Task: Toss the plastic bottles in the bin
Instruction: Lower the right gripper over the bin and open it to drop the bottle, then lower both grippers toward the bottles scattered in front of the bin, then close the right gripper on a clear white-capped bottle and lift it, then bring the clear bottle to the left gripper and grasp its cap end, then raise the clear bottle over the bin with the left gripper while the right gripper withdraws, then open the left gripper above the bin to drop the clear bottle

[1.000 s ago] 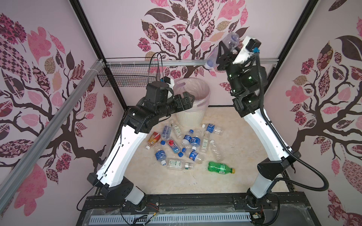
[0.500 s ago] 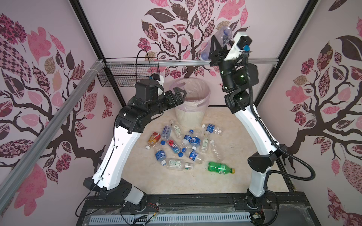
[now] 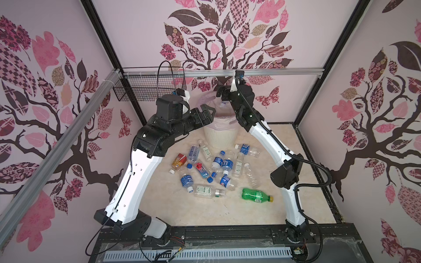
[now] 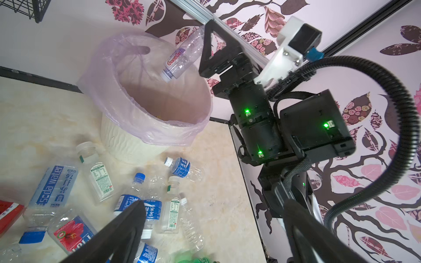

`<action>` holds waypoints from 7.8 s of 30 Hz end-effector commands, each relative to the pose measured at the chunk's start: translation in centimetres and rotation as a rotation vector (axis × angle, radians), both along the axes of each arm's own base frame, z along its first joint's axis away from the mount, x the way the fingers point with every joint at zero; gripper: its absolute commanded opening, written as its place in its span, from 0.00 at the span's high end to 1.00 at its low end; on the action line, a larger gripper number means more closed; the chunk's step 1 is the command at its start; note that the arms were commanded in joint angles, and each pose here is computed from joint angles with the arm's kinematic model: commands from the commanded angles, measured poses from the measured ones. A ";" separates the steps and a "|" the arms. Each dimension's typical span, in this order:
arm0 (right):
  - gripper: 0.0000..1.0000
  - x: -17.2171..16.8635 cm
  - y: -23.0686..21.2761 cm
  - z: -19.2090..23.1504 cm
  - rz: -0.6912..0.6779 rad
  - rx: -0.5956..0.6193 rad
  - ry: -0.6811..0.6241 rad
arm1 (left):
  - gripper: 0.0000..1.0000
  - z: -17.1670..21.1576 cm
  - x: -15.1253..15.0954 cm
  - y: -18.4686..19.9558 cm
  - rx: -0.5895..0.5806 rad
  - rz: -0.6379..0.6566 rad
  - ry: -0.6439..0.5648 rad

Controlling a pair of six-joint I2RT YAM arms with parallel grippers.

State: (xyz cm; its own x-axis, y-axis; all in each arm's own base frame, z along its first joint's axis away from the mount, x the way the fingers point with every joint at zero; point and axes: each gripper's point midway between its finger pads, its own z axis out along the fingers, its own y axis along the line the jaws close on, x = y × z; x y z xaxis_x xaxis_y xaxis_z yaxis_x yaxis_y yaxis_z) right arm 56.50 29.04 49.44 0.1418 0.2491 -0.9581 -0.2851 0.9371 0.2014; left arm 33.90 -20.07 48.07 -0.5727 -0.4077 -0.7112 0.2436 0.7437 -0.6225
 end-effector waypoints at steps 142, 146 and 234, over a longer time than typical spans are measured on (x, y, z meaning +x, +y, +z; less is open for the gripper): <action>0.57 -26.6 -6.1 -15.6 0.367 -0.160 0.751 | 0.12 -8.2 4.1 -12.1 -0.211 -0.172 0.351; 0.57 -26.8 -5.4 -14.6 0.413 -0.151 0.727 | 0.18 -7.7 4.3 -11.8 -0.207 -0.160 0.326; 0.00 -21.7 -3.8 -7.1 0.268 -0.219 0.544 | 0.27 -0.7 23.5 -3.8 0.365 0.528 -0.552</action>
State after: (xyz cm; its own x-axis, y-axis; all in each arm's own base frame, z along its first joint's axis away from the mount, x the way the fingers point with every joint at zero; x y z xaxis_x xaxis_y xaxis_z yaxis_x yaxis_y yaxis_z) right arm 35.61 26.36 40.86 -0.4619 -0.0038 -0.8869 -0.4322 0.8742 0.2213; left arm 58.63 -24.94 45.45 0.0961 -0.1631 -0.9819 0.0100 0.9866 -0.1629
